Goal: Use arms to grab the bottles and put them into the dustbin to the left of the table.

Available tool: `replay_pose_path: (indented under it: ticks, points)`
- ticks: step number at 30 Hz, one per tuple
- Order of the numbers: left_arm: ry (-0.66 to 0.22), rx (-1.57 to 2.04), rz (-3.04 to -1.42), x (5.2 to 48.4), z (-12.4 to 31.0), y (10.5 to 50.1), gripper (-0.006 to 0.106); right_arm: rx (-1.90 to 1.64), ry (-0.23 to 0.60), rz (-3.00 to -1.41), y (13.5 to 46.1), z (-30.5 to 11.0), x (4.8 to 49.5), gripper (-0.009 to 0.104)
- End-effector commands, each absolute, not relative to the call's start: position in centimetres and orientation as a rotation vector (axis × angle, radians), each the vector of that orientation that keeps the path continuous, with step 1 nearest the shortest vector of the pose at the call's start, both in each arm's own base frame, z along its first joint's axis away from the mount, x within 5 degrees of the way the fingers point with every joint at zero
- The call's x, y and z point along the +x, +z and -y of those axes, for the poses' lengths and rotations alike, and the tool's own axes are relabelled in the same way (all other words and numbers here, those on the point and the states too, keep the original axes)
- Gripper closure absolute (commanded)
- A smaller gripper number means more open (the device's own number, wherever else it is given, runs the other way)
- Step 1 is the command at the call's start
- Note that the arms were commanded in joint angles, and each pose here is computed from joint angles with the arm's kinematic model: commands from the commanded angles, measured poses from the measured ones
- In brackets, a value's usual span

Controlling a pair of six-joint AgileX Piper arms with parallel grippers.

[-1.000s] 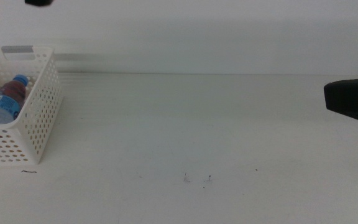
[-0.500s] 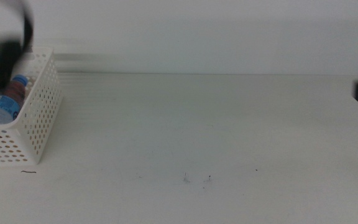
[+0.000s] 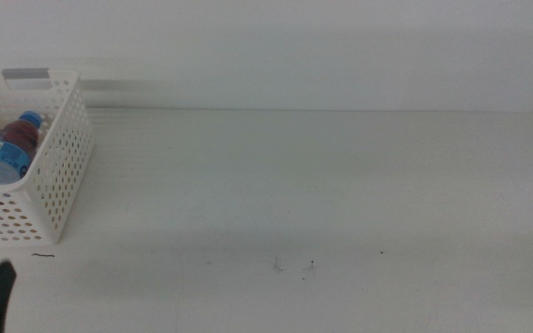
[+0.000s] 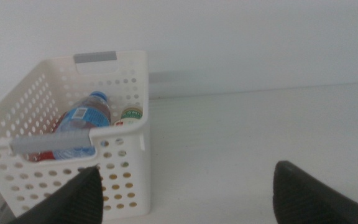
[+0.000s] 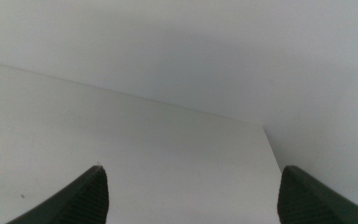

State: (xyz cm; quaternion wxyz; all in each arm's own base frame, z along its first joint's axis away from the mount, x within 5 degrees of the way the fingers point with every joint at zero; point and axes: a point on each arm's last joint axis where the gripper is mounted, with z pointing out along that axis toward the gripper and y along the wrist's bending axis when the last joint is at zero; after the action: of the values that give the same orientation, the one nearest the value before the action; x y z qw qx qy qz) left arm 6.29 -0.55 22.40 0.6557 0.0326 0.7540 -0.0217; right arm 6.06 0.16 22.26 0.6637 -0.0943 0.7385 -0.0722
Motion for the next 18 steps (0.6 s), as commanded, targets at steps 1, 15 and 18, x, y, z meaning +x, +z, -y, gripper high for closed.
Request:
replay_pose_path:
  ticks: [1,15,18]
  points:
    - [-0.060,0.060,-1.664,5.7,0.5,20.8,0.007,-0.206,-0.203,-1.657,20.5,0.0,5.7,0.009]
    - [-0.016,0.082,-1.615,5.6,0.4,20.1,0.007,-0.184,-0.223,-1.636,19.9,0.2,5.6,0.009]
    - [-0.016,0.081,-1.611,5.6,0.4,20.1,0.007,-0.185,-0.221,-1.636,19.9,0.2,5.6,0.009]
